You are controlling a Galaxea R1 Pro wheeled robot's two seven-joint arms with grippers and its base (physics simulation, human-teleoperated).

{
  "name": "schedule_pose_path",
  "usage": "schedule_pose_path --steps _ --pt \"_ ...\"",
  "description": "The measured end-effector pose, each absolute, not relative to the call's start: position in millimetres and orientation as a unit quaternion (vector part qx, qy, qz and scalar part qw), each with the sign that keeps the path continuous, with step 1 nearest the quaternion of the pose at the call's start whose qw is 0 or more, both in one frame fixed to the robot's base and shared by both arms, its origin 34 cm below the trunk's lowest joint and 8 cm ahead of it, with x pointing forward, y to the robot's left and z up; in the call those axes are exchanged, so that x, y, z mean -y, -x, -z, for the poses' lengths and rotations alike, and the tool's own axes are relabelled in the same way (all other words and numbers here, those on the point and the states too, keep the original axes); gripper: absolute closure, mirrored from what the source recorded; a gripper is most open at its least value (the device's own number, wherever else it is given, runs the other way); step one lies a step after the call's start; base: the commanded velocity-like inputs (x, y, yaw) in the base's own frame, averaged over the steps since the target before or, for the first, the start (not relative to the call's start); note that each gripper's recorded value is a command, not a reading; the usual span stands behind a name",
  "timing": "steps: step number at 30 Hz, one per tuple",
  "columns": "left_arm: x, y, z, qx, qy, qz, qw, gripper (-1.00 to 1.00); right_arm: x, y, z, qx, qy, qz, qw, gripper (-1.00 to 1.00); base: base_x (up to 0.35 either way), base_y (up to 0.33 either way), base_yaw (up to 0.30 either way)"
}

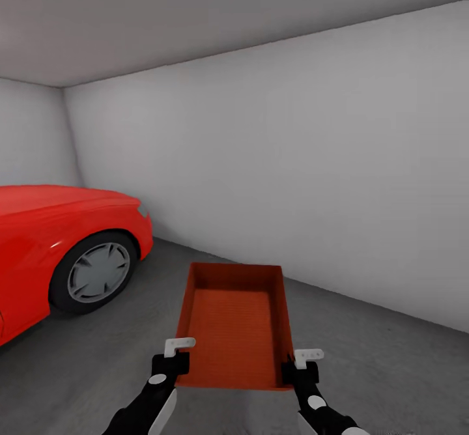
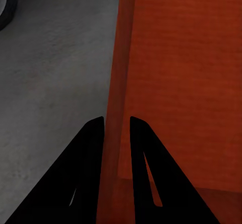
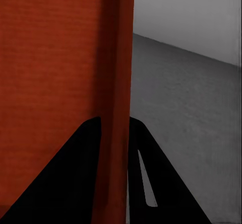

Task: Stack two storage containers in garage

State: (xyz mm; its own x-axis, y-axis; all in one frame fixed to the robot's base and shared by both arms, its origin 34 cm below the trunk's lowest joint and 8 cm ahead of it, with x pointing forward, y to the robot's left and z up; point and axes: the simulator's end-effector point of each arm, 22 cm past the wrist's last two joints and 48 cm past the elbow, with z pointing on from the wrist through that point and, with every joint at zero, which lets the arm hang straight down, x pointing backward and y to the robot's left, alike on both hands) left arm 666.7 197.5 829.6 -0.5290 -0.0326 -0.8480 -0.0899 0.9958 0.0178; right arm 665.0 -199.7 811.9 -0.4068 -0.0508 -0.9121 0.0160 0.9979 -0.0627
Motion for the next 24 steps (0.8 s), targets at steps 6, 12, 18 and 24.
schedule_pose_path --steps 6,12,18,24 --pt "-197.4 -666.9 -830.1 -0.874 0.035 -0.030 0.484 1.00 199.7 -665.1 -812.1 -0.838 0.010 0.031 0.545 1.00 0.000 0.000 -0.285" --pt "-197.4 -666.6 -829.5 -0.874 0.035 -0.030 0.484 1.00 199.7 -664.9 -811.7 -0.838 0.010 0.031 0.544 1.00 0.000 0.000 -0.285" --pt "-197.4 -666.1 -829.3 -0.875 0.034 -0.030 0.483 1.00 199.7 -664.5 -811.4 -0.839 0.011 0.031 0.543 1.00 0.113 0.000 -0.285" --pt "-197.5 -665.7 -828.8 -0.875 0.035 -0.030 0.482 1.00 199.7 -664.2 -811.2 -0.839 0.011 0.031 0.543 1.00 0.254 0.000 -0.285"
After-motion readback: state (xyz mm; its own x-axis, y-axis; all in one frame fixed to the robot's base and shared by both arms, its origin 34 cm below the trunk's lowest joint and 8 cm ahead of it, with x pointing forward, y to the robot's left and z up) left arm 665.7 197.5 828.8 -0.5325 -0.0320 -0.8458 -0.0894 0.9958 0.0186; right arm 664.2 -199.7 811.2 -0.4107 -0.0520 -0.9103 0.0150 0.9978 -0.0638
